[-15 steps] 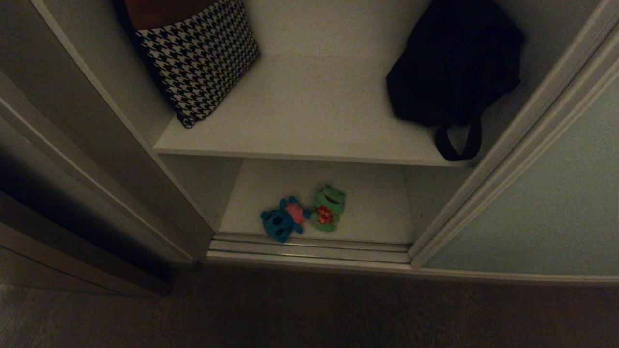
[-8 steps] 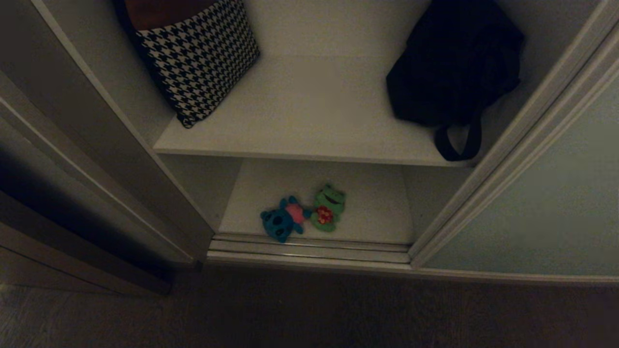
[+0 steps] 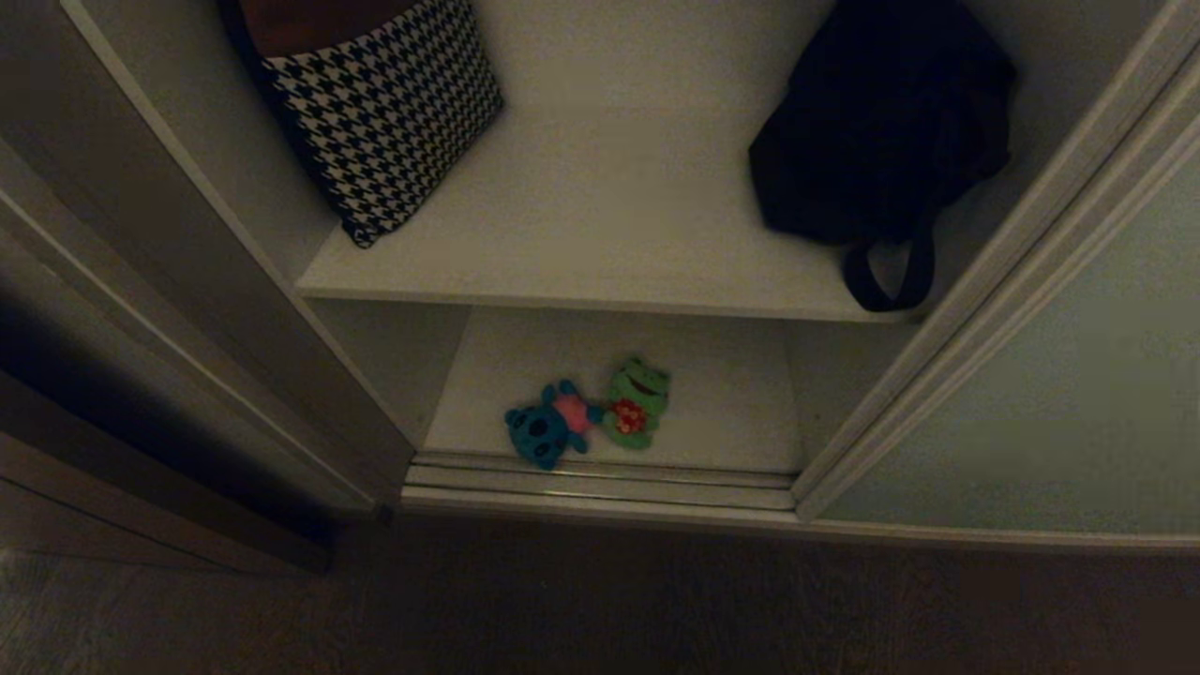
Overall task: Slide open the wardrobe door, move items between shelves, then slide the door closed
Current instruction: Place the blue doll on the higher shelf
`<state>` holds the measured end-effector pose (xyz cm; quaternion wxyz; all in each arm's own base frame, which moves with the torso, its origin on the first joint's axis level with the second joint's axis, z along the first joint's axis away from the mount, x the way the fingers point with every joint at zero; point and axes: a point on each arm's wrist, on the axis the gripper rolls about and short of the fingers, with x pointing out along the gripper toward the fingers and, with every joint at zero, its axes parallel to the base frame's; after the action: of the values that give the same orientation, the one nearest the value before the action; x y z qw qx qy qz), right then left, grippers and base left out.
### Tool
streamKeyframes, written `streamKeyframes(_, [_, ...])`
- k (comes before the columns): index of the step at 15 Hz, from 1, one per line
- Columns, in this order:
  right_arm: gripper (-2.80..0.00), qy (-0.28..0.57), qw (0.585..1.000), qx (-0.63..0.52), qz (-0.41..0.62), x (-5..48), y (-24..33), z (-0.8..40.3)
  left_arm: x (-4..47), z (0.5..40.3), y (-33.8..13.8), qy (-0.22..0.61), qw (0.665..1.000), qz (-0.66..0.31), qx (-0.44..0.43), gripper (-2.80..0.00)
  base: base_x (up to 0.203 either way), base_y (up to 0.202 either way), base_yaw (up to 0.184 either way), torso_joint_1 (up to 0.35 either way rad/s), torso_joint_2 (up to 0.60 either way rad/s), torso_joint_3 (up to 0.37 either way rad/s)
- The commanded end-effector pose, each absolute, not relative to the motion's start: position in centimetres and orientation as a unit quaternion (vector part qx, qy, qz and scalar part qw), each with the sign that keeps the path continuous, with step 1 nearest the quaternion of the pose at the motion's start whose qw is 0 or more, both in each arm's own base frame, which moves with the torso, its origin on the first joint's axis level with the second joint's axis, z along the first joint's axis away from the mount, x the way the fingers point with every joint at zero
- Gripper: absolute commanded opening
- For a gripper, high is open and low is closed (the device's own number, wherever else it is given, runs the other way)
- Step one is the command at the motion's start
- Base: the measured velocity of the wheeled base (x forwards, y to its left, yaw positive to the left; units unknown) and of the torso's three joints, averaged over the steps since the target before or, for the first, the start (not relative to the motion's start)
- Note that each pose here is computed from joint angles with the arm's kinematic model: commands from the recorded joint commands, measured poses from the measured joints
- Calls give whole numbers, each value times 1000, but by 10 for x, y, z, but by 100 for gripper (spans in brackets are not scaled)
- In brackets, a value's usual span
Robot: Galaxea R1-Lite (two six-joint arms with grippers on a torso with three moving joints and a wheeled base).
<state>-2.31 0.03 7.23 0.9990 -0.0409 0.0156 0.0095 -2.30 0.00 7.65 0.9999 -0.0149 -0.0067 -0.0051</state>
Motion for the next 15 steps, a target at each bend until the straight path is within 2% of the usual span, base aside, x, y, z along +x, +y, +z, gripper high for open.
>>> streamKeyframes(1, [-280,16,999,-41,10,-23,0,72,-23,77,0,-4,1000,-5,-15,-280,0,0,0,3,3,-114])
streamKeyframes(15, [-280,15,999,-41,10,-23,0,72,-23,77,0,-3,1000,-5,-15,-280,0,0,0,4,1,-190])
